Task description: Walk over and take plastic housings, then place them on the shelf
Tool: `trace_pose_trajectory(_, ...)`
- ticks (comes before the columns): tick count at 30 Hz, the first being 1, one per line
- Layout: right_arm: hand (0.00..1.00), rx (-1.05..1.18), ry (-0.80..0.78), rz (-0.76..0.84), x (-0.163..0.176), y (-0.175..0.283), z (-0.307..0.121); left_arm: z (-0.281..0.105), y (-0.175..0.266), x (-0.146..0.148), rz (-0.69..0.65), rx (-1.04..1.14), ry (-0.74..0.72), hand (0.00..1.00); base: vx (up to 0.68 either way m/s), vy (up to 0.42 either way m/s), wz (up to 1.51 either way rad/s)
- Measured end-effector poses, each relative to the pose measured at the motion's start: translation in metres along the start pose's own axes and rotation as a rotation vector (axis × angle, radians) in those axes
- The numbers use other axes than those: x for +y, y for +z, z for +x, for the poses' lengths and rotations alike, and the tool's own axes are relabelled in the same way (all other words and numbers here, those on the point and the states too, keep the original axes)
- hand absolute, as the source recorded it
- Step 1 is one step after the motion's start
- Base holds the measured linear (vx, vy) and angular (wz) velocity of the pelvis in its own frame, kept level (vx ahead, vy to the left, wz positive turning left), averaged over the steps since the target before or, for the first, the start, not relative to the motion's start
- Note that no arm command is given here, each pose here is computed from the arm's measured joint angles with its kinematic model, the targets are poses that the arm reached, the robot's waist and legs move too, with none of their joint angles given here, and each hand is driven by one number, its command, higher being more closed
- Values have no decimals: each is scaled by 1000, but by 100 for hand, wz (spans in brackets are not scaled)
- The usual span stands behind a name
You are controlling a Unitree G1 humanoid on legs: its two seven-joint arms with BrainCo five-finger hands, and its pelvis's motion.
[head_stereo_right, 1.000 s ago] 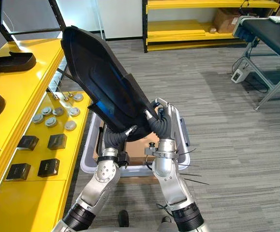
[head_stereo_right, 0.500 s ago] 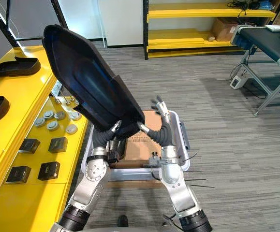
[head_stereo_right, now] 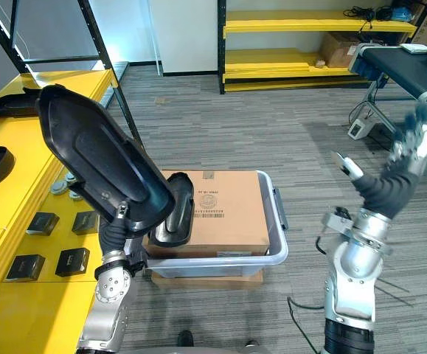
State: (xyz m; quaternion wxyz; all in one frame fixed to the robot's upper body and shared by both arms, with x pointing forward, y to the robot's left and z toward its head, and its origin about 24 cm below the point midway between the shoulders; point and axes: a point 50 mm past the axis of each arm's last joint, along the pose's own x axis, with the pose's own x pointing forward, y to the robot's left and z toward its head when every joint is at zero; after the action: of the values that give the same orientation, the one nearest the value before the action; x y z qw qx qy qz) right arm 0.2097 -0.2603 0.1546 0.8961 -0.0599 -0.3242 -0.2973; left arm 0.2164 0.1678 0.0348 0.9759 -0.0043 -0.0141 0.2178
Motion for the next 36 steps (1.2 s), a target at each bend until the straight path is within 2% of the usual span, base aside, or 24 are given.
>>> trace_pose_trajectory(5,0,508,-147,-211,-61,-84,-68,-10,3,21,35,-18,49,100,0,0,2)
trace_pose_trajectory(7,0,786,-247,-254,-86,-115,-121,-14,4,30,40,-26,79,100,15,-3,6)
trace_pose_trajectory(9,0,986,-298,-257,-97,-129,-167,-17,4,33,31,-27,91,100,18,-5,15)
trace_pose_trajectory(12,0,1181,-285,-244,-94,-136,-213,-22,4,33,15,-21,90,100,-6,-15,21)
trace_pose_trajectory(16,0,1385,-139,-188,-60,-141,-259,-24,11,33,-1,-49,75,100,-59,-14,69)
trace_pose_trajectory(20,0,1427,-47,-150,-42,-145,-267,-24,25,23,-52,-104,44,100,-33,-4,155)
trace_pose_trajectory(27,0,1437,-21,-181,-42,-157,-254,-13,39,1,-143,-176,-28,100,126,53,167)
trace_pose_trajectory(28,0,1431,-80,-201,-49,-158,-253,-12,38,-3,-148,-178,-42,100,193,115,99)
trace_pose_trajectory(29,0,1438,-105,-205,-51,-157,-255,-12,37,-4,-148,-175,-49,100,226,163,69)
trace_pose_trajectory(33,0,1528,-38,-258,-59,-158,-269,-11,13,-15,-119,-68,-111,100,233,181,52)
trace_pose_trajectory(36,0,1548,64,-220,-36,-162,-271,-11,6,-16,-83,-40,-135,100,232,150,61)
